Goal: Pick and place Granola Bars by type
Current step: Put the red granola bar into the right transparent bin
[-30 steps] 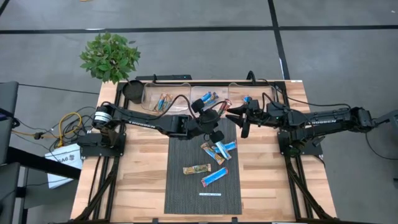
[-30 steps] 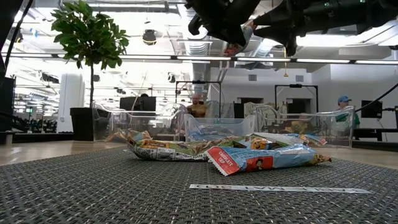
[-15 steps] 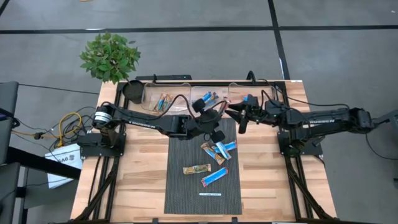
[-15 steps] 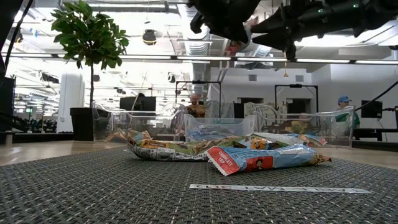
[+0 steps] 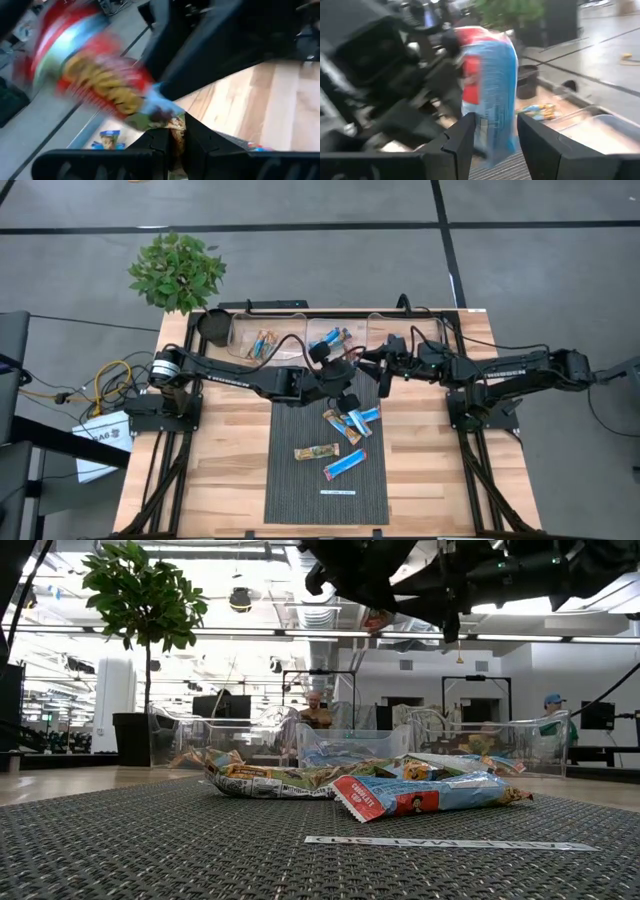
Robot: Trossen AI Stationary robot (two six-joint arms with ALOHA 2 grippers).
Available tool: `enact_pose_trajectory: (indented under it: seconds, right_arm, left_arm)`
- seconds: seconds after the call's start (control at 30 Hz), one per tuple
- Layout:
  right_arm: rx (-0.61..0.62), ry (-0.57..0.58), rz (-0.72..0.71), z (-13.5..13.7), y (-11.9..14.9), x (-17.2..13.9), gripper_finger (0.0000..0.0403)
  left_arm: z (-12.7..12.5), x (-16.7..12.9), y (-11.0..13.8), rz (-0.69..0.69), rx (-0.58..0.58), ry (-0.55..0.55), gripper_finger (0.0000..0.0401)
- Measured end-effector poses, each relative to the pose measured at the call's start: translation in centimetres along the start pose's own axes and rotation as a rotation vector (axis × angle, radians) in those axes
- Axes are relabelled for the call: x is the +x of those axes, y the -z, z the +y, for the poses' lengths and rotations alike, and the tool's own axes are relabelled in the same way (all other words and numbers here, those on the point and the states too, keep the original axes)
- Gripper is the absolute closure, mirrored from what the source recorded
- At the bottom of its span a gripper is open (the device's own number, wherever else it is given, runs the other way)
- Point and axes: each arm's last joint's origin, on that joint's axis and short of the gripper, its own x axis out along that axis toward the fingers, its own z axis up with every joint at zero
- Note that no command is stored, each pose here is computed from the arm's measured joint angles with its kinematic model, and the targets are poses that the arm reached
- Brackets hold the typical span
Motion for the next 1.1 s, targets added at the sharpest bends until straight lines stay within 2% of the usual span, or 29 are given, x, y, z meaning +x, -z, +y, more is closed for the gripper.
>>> enact_pose_trajectory:
  seconds: [0.13, 0.57, 1.1]
  right_arm:
    - [0.001, -0.061, -0.002, 0.13, -0.24, -0.2, 0.0264]
    - [-0.003, -0.074, -0.057, -0.05, -0.84, -0.21, 0.0264]
    - [-0.011, -0.073, -0.056, -0.05, -0.83, -0.21, 0.0341]
  left_arm:
    - [0.17, -0.02, 0.08, 0.008, 0.007, -0.043, 0.0376]
    - [0.16, -0.02, 0.05, 0.006, 0.004, -0.038, 0.0376]
    - [0.1, -0.03, 0.07, 0.008, 0.005, -0.021, 0.0376]
